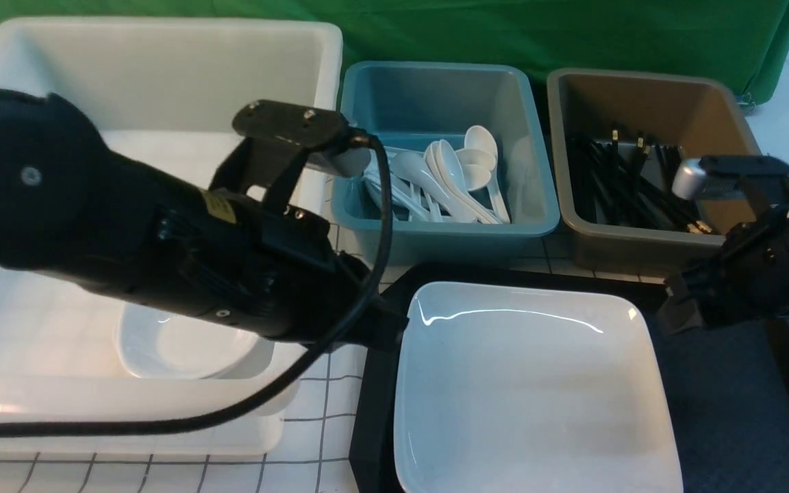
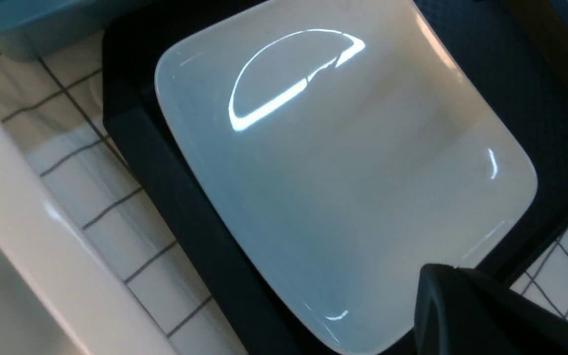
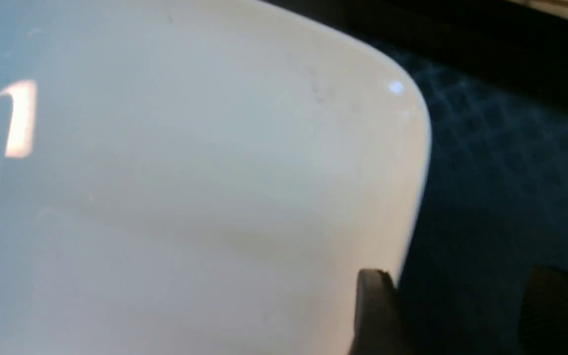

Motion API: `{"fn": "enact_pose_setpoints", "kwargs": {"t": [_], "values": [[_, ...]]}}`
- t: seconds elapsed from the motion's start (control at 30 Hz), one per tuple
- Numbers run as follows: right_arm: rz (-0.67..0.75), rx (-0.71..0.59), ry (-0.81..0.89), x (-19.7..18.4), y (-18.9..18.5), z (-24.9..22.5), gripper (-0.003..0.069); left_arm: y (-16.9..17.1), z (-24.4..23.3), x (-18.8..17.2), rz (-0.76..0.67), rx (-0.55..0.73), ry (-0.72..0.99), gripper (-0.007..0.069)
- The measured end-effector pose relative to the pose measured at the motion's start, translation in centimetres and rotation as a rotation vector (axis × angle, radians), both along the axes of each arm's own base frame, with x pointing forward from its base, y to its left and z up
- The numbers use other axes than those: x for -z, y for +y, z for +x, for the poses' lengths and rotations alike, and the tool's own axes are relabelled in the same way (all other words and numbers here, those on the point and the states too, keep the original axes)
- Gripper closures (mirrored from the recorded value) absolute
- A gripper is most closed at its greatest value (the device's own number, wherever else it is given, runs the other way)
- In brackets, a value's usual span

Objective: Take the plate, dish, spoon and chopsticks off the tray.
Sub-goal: Use the right arm to grab a plate from the dinner plate

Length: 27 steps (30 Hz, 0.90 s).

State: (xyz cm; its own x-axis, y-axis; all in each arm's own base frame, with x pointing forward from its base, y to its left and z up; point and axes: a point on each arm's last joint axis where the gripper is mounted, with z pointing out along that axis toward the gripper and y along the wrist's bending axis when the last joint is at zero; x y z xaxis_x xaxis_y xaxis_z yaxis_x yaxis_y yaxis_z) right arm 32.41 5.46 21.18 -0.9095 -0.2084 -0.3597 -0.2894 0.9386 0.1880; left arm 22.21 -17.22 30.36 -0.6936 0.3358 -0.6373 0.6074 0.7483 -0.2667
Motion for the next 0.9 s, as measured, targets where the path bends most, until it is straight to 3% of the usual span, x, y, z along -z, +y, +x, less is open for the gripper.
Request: {"fn": "enact_pose_setpoints", "kwargs": {"t": [0.23,0.67,0.8,0.83,0.9], "values": [[0.014,0.010,0.035,3.1,0.3,2.3,0.0204,-0.8,1.3,1.6,0.015,0.023,-0.011,0.0628],[0.022,-0.035,0.069,5.6,2.2,5.1,0.0204,-1.2,1.8,2.3,0.022,0.022,-0.006,0.0628],[0.020,-0.050,0.072,5.9,2.6,5.2,0.0259,-1.2,1.8,2.3,0.022,0.022,-0.006,0.0628],[0.022,-0.062,0.076,5.9,2.8,5.2,0.0347,-1.2,1.8,2.3,0.022,0.022,-0.006,0.0628],[0.024,-0.083,0.086,5.9,2.9,5.1,0.0385,-1.2,1.8,2.3,0.022,0.022,-0.006,0.0628]]}}
